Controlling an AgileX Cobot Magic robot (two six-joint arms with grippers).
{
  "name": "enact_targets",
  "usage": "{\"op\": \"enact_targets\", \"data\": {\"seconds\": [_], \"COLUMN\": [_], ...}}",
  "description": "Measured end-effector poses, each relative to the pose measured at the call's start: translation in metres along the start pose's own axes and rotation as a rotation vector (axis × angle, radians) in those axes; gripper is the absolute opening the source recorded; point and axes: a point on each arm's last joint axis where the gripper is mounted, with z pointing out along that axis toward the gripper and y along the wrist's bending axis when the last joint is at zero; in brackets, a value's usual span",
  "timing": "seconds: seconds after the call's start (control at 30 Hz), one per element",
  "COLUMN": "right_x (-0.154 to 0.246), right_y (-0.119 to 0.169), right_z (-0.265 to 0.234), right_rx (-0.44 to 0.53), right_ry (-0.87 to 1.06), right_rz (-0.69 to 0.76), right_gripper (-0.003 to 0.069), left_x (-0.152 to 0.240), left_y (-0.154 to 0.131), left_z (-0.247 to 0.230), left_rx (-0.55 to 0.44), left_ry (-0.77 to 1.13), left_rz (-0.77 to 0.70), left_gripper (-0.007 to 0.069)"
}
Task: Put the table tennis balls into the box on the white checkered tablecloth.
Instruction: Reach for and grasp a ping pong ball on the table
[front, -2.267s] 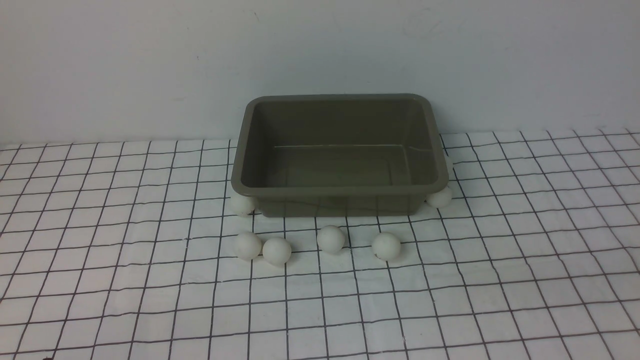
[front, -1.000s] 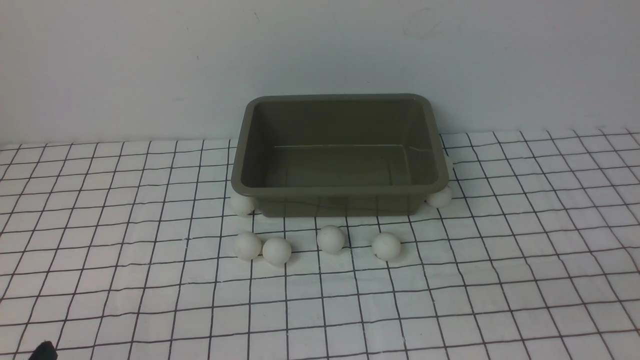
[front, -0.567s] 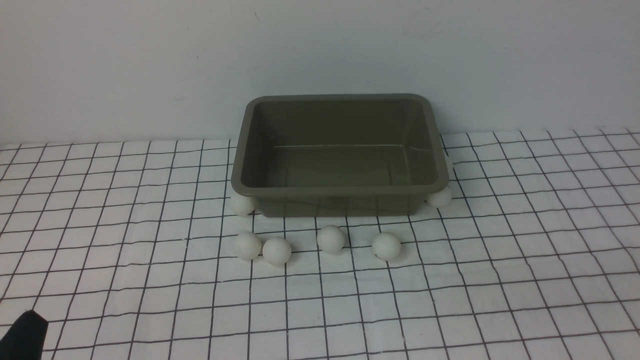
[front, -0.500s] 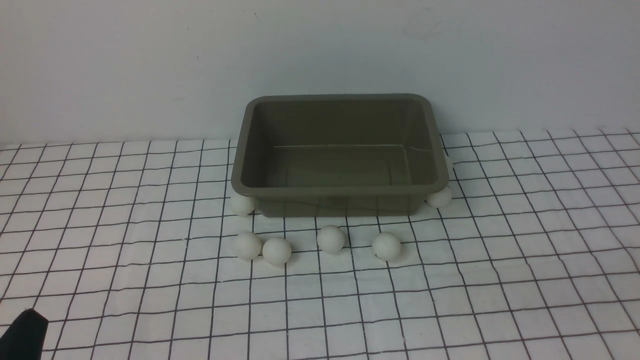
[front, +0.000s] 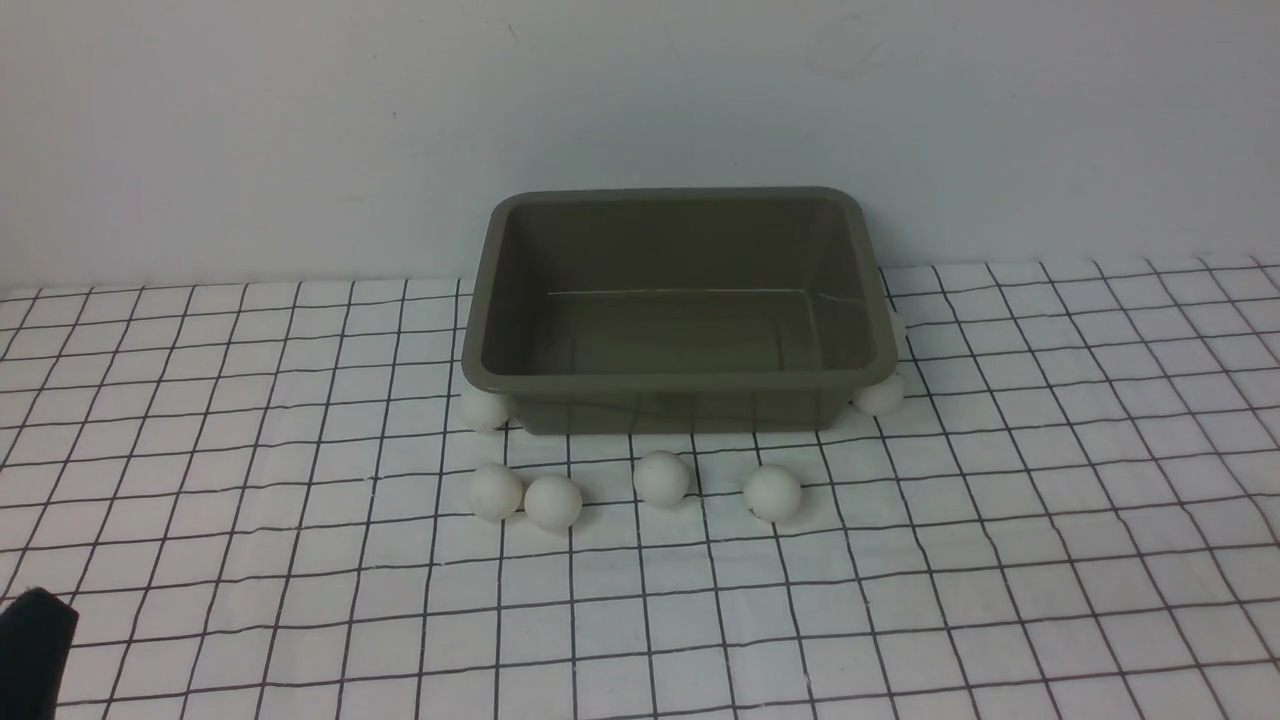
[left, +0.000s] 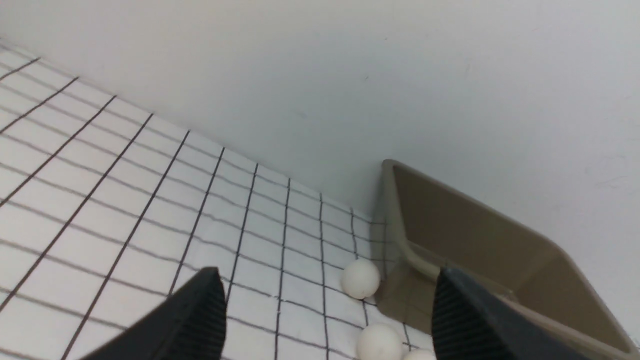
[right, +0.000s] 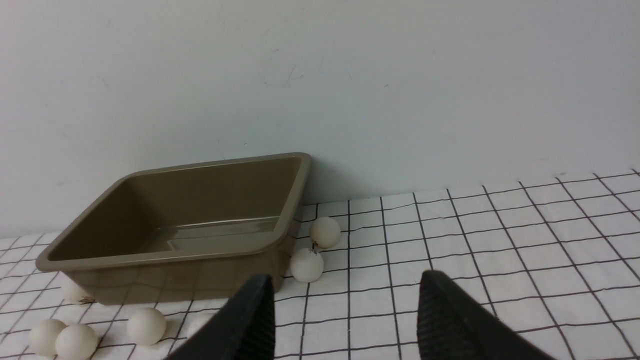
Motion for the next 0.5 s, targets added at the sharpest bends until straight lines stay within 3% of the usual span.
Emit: {"op": "enact_targets", "data": {"seconds": [0.3,0.5], "right_x": [-0.039,-0.057], "right_y": [0.022,0.032], "right_z": [0.017,0.071], "right_rx": [-0.149,-0.277], "right_ry": [0.121,0.401], "right_rz": [-0.158,-0.314], "right_gripper": [0.0357,0.0398], "left_x": [-0.051,-0.066], "left_y": [-0.048,-0.06], "left_z": [-0.014,-0.005], "left_rx": [0.086,0.098], "left_ry": [0.179,0.312], "left_rz": [0.175,0.318], "left_gripper": [0.0499,0.0499]}}
